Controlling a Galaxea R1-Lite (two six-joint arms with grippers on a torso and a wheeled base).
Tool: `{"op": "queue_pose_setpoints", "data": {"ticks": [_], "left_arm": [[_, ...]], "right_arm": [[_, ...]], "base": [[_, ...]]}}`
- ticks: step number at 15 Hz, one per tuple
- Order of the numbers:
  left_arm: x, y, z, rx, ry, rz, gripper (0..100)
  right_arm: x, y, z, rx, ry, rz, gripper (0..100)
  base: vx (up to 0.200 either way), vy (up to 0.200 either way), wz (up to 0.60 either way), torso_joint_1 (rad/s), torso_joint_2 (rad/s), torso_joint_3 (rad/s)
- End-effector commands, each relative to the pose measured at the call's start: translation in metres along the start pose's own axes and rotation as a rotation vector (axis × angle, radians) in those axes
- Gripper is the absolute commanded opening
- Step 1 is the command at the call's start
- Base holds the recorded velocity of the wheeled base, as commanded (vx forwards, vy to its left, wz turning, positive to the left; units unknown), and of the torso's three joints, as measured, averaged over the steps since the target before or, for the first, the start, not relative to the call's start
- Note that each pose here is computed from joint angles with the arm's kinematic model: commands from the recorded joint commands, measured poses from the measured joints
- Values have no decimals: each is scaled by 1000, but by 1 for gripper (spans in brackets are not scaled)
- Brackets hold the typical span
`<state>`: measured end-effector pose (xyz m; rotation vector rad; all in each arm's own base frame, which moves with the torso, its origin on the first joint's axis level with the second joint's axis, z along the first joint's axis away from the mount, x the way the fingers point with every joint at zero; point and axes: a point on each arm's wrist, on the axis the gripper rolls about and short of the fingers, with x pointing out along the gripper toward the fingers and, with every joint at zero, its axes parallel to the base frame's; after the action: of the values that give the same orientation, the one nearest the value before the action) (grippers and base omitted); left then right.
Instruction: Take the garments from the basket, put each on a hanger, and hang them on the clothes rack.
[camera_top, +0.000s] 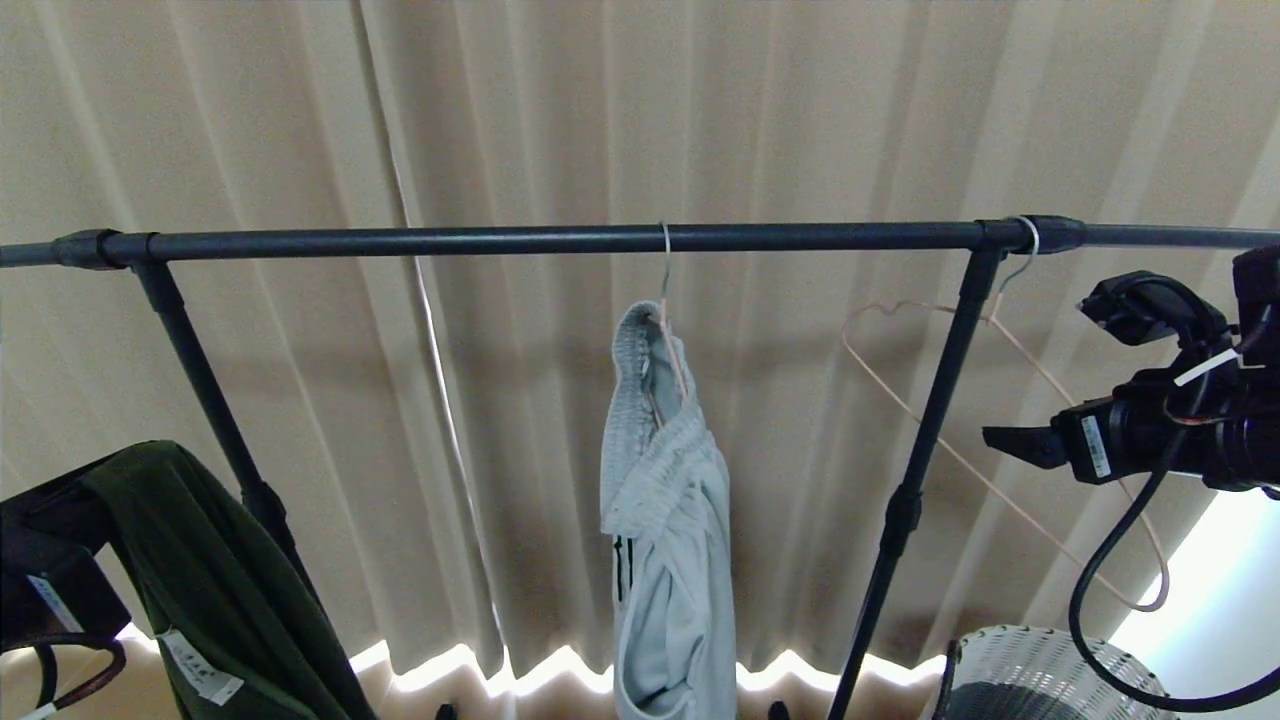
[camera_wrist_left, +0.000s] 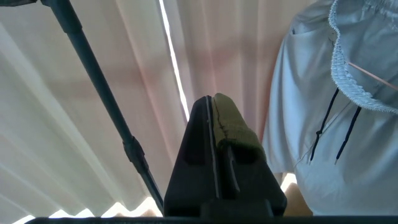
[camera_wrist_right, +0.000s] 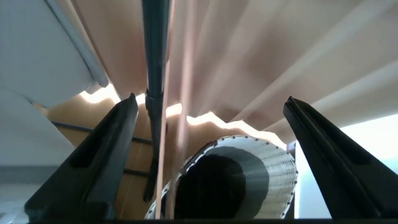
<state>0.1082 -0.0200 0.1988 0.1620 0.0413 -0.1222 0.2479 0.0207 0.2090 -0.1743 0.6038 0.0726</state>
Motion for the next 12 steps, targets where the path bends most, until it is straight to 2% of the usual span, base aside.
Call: {"op": "queue_pose_setpoints", "data": {"ticks": [1,3,4,12], "left_arm": [[0,0,0,-1,-3,2,0],[-1,0,1,-1,-5,1,0],[-1,0,1,-1,-6,1,0],[-1,0,0,0,-3,1,0]], "right_arm": [[5,1,-1,-1,13,4,100],[5,1,-1,-1,13,2,100],[4,1,-1,-1,11,2,0],[-8,-1,0,3,-18,-6,0]], "base": [[0,0,0,0,0,0],[0,0,0,0,0,0],[0,0,0,0,0,0],[0,0,0,0,0,0]]}}
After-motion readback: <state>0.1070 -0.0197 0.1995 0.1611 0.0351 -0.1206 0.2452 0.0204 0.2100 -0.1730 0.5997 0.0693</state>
